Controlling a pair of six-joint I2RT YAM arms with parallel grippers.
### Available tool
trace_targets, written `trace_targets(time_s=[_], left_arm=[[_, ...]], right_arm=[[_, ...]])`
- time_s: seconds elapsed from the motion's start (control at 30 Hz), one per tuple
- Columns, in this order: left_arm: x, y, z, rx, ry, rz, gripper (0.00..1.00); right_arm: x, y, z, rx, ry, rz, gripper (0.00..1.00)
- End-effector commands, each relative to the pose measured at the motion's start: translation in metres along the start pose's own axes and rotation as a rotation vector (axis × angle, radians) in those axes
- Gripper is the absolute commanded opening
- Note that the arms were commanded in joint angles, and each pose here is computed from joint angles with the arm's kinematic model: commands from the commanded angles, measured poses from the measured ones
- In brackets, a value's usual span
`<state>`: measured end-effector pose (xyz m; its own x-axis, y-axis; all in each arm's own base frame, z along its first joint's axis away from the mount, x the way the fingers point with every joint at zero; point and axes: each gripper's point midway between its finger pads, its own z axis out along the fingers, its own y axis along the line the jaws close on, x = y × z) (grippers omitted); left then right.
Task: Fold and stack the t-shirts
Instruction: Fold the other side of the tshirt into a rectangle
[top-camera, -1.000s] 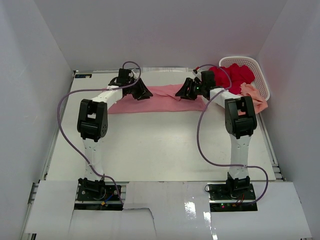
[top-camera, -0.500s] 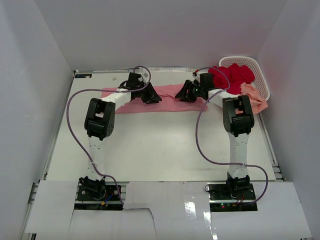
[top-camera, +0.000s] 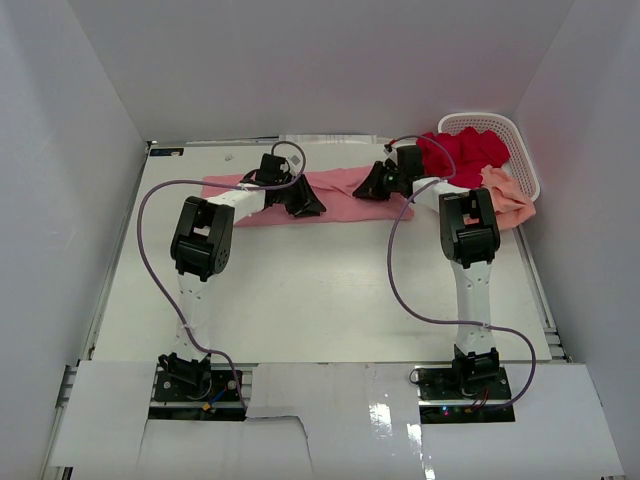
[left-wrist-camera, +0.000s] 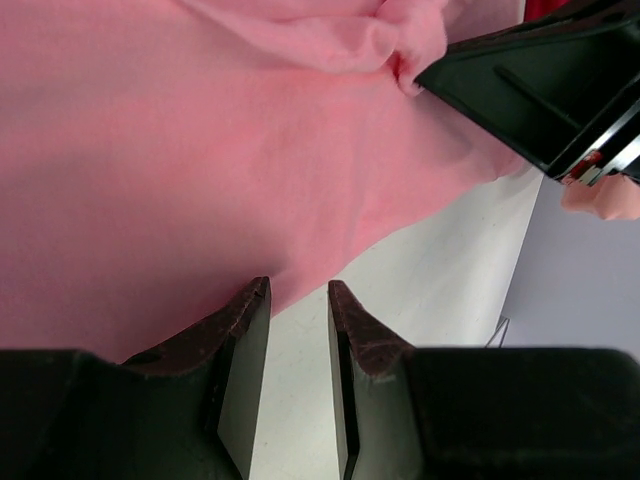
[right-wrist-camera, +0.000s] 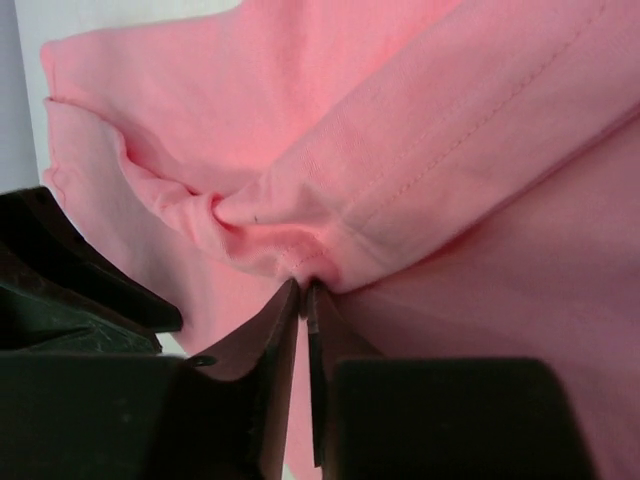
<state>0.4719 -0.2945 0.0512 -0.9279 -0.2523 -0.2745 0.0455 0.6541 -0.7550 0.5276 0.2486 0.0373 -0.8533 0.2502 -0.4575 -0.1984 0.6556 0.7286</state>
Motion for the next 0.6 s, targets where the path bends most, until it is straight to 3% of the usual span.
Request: trace_targets(time_s=[0.0, 0.03, 0.3, 0.37, 0.4, 0.43, 0.57], left_arm=[[0.003, -0.01, -0.003, 0.029, 0.001, 0.027, 0.4], [0.004, -0.01, -0.003, 0.029, 0.003, 0.027, 0.4], [0.007, -0.01, -0.004, 0.028, 0.007, 0.033, 0.4], [0.008, -0.009, -0.004, 0.025, 0.008, 0.033, 0.4], [0.008, -0.01, -0.005, 0.025, 0.006, 0.035, 0.4], [0.009, -0.01, -0.005, 0.024, 0.009, 0.034, 0.4], [0.01, -0.011, -0.007, 0.027, 0.012, 0.033, 0.4]], right_arm=[[-0.03, 0.027, 0.0, -0.063, -0.062, -0.05, 0.11], [-0.032, 0.03, -0.001, -0.069, -0.064, -0.05, 0.08], [-0.071, 0.056, 0.006, -0.149, -0.119, -0.053, 0.08], [-0.094, 0.071, 0.005, -0.191, -0.16, -0.079, 0.4], [-0.094, 0.064, 0.013, -0.209, -0.156, -0.057, 0.61], [-0.101, 0.068, 0.013, -0.235, -0.176, -0.063, 0.67], [-0.114, 0.073, 0.012, -0.331, -0.26, -0.112, 0.68]])
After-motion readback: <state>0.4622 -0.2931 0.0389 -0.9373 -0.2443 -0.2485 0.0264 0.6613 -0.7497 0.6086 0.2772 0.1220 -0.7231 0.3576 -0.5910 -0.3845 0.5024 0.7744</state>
